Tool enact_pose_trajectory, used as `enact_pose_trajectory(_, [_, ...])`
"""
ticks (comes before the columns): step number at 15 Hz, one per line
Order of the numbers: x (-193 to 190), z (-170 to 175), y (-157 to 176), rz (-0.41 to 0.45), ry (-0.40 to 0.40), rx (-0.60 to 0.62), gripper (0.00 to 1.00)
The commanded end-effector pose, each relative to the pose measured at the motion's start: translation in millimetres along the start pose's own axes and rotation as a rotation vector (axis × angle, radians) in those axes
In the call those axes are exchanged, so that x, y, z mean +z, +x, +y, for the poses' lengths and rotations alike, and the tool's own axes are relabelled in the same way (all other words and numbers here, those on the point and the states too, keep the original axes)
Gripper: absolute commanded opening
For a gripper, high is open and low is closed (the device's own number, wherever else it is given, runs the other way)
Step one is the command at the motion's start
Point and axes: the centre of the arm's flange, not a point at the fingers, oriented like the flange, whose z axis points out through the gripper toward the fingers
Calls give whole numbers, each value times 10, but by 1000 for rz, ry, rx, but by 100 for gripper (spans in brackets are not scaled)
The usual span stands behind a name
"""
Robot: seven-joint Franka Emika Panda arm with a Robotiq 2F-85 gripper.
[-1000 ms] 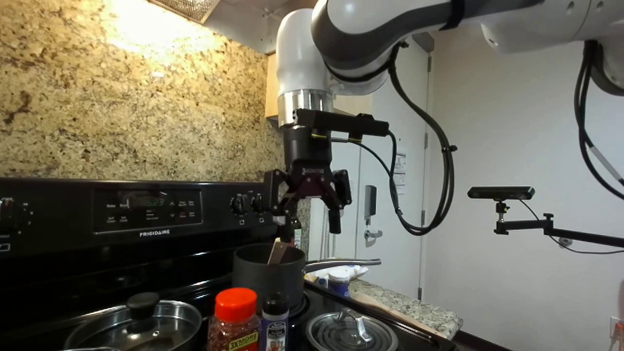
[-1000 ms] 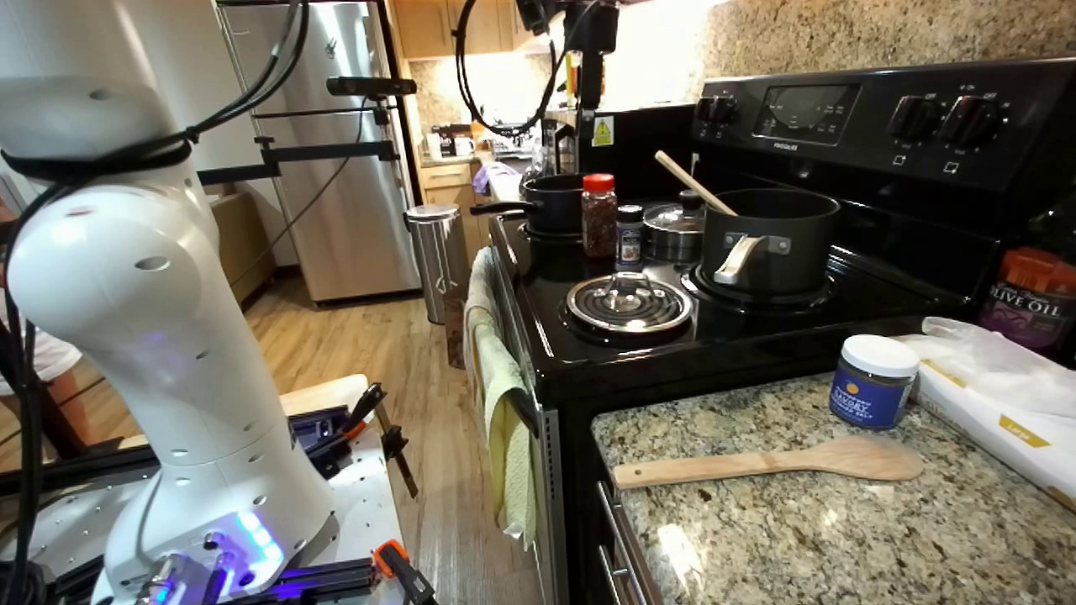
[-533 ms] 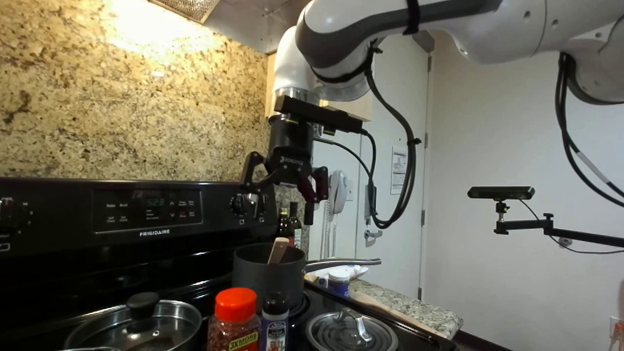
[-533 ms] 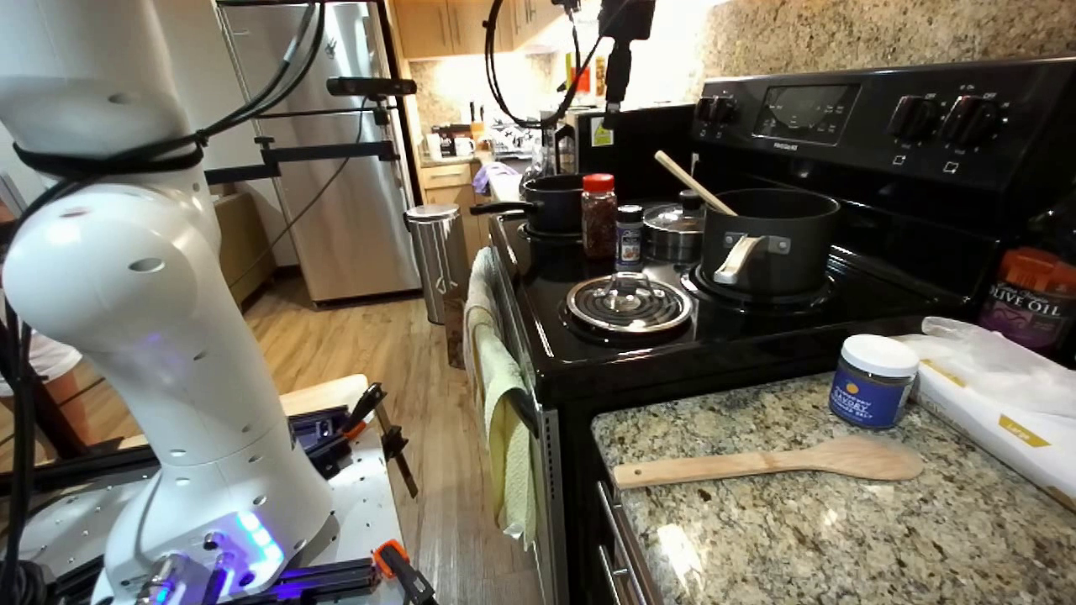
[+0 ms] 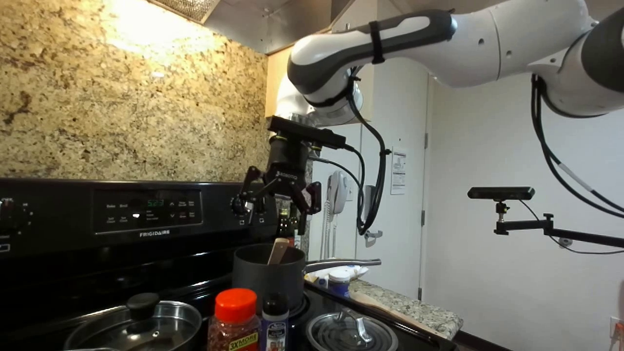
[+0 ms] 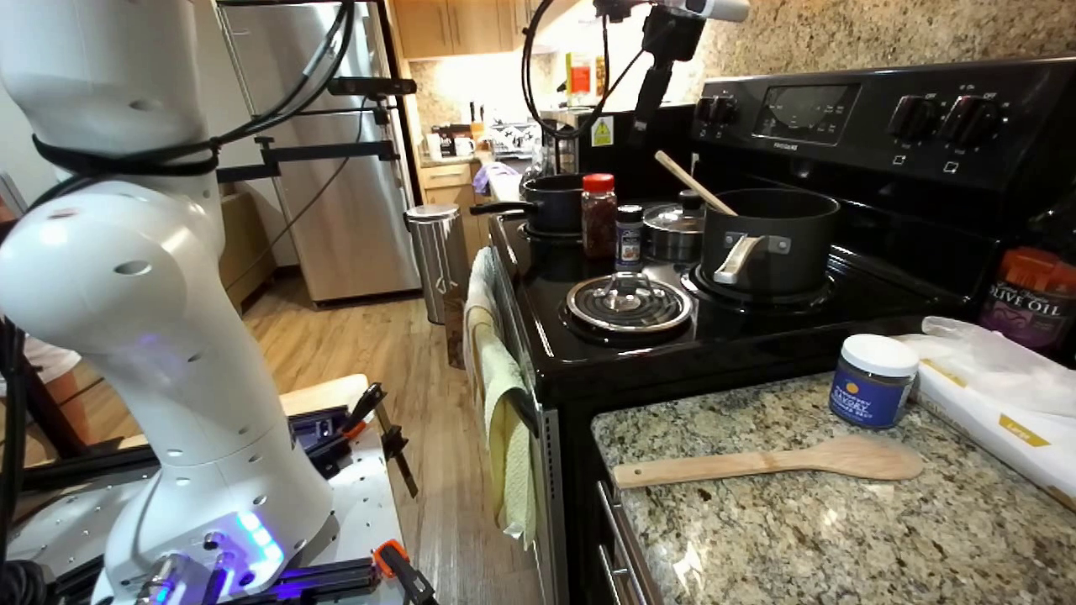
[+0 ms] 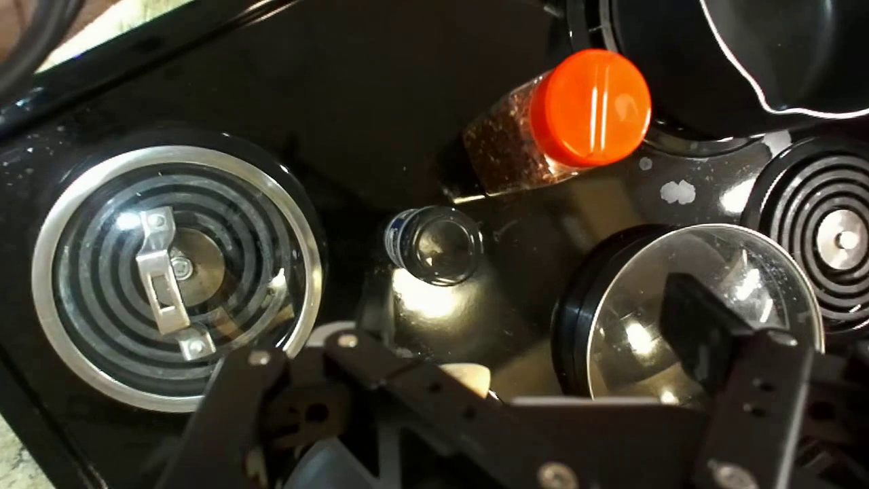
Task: Transfer the wooden spoon from the pot on the right to the pot on the left
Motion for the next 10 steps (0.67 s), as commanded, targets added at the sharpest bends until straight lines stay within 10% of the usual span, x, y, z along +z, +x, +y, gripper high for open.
enact_pose_trajectory(1, [40, -62, 258, -50, -15, 59, 100])
enact_pose_trajectory(10, [160, -86, 668, -28, -27, 87, 95])
